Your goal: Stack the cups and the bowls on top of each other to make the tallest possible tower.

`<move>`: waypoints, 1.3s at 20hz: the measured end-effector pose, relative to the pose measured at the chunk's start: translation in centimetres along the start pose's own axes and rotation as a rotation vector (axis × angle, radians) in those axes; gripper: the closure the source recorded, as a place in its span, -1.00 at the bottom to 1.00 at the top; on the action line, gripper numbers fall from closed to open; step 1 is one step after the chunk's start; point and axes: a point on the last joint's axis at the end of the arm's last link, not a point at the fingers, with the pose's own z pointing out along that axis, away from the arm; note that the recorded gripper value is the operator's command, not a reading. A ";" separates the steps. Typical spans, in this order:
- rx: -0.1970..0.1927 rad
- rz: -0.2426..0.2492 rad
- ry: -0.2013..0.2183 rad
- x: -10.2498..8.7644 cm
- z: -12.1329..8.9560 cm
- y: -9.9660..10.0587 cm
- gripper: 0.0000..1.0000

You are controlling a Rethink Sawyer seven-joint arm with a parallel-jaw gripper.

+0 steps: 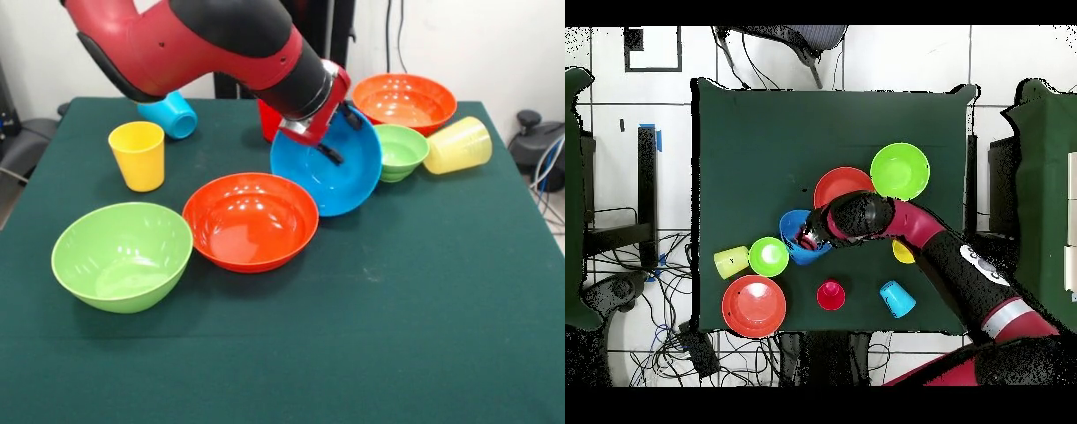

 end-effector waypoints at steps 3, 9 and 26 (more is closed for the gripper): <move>-0.049 -0.018 0.088 0.8 1.3 1.3 -1.00; -0.128 -0.072 0.284 2.6 4.1 3.8 -1.00; -0.052 -0.135 0.411 6.4 5.2 2.8 -1.00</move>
